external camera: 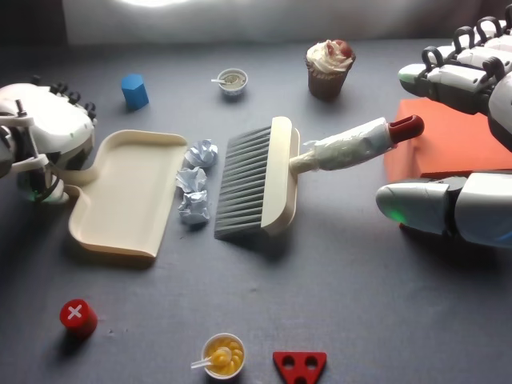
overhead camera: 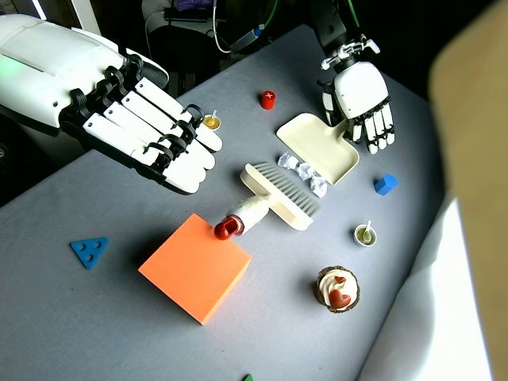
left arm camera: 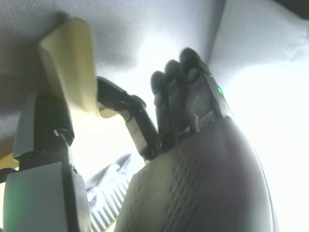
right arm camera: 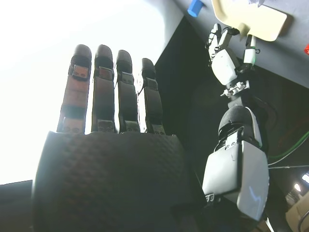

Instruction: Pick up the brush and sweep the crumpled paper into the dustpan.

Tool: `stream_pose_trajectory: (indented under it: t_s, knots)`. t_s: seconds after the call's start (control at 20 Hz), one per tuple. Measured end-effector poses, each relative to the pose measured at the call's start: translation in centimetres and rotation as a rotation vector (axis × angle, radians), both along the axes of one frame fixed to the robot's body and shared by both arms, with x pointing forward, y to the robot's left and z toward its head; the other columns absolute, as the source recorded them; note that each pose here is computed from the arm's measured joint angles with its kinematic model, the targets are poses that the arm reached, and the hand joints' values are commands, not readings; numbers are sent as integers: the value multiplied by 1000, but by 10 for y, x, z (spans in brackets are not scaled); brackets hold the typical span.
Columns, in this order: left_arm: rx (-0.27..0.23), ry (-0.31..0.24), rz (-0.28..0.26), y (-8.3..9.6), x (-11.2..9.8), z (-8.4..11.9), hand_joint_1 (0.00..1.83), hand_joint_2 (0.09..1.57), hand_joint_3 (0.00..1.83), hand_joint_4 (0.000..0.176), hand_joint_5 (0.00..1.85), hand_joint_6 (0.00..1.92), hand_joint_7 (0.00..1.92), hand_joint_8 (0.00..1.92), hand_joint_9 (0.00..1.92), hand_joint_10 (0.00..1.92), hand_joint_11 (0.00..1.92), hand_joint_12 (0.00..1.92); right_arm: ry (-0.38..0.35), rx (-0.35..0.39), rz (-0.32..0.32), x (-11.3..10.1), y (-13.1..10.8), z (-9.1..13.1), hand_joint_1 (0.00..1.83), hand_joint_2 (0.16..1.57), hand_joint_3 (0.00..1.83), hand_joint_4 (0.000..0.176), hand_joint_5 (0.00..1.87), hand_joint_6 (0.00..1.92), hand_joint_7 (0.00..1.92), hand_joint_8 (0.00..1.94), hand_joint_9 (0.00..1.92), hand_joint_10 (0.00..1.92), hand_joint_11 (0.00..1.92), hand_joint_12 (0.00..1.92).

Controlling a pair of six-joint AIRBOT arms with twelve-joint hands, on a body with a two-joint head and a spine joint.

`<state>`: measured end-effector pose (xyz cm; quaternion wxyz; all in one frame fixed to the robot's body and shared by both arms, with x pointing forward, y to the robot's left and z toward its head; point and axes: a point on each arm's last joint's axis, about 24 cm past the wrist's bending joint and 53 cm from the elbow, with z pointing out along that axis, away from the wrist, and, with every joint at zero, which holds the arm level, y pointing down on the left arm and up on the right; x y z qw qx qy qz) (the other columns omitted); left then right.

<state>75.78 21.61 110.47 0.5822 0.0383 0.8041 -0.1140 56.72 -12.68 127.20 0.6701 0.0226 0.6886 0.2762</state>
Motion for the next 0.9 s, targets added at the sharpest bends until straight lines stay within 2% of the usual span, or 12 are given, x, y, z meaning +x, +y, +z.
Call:
stream_pose_trajectory:
  t_s: [0.15, 0.2, 0.25, 0.35, 0.45, 0.5, 0.55, 0.6, 0.75, 0.9]
  knots:
    - [3, 14, -26, -10, 1, 3, 1089, 1107, 1, 0, 1002, 945, 339, 1, 292, 4, 238, 84, -34, -8, -10, 0, -1, 6, 0, 977, 0, 0, 255, 0, 250, 0, 238, 0, 196, 0]
    - [-1, 20, -34, -13, 1, 4, 1072, 1112, 1, 32, 991, 963, 335, 2, 293, 2, 240, 84, -43, -13, -13, 0, -1, 6, 1, 980, 0, 0, 264, 4, 257, 3, 244, 3, 203, 4]
    - [3, 18, -47, -17, 1, 7, 1085, 1111, 0, 2, 993, 960, 334, 1, 295, 2, 239, 82, -51, -31, -16, 0, 0, 6, 5, 978, 0, 0, 247, 0, 250, 0, 244, 3, 209, 6]
    - [30, -3, -64, -21, 5, 18, 1102, 1105, 0, 0, 1008, 934, 338, 1, 290, 0, 228, 76, -45, -85, -20, -1, 3, -1, 0, 977, 0, 0, 226, 0, 229, 0, 228, 0, 206, 4]
    - [33, -12, -65, -21, 7, 23, 1098, 1098, 0, 0, 1021, 913, 353, 1, 298, 2, 234, 75, -43, -103, -9, -2, 9, -4, 60, 969, 0, 0, 210, 0, 210, 0, 209, 0, 205, 3]
    - [28, -11, -65, -21, 8, 25, 1097, 1099, 0, 0, 1021, 913, 344, 0, 286, 0, 229, 72, -58, -122, -7, -3, 13, -3, 148, 948, 0, 0, 238, 11, 235, 9, 233, 9, 236, 15]
    - [26, -9, -68, -21, 9, 26, 1081, 1101, 1, 27, 1014, 925, 354, 2, 304, 5, 251, 79, -72, -132, -13, -3, 14, -2, 195, 952, 0, 0, 190, 1, 219, 2, 223, 4, 222, 8]
    - [27, -10, -70, -21, 10, 27, 1091, 1100, 0, 1, 1016, 922, 368, 5, 314, 5, 258, 79, -81, -140, -13, -3, 16, -3, 253, 943, 0, 0, 173, 0, 214, 0, 218, 1, 217, 5]
    - [45, -40, -60, -9, 21, 40, 1085, 1128, 6, 0, 957, 1016, 314, 1, 259, 0, 205, 52, -136, -183, -8, 0, 25, -4, 536, 923, 0, 0, 149, 3, 166, 1, 182, 1, 172, 4]
    - [66, -61, -49, -2, 30, 46, 1083, 1123, 0, 0, 971, 995, 344, 5, 300, 7, 243, 62, -234, -255, -33, 4, 37, -3, 767, 902, 0, 0, 163, 7, 166, 7, 182, 6, 181, 15]
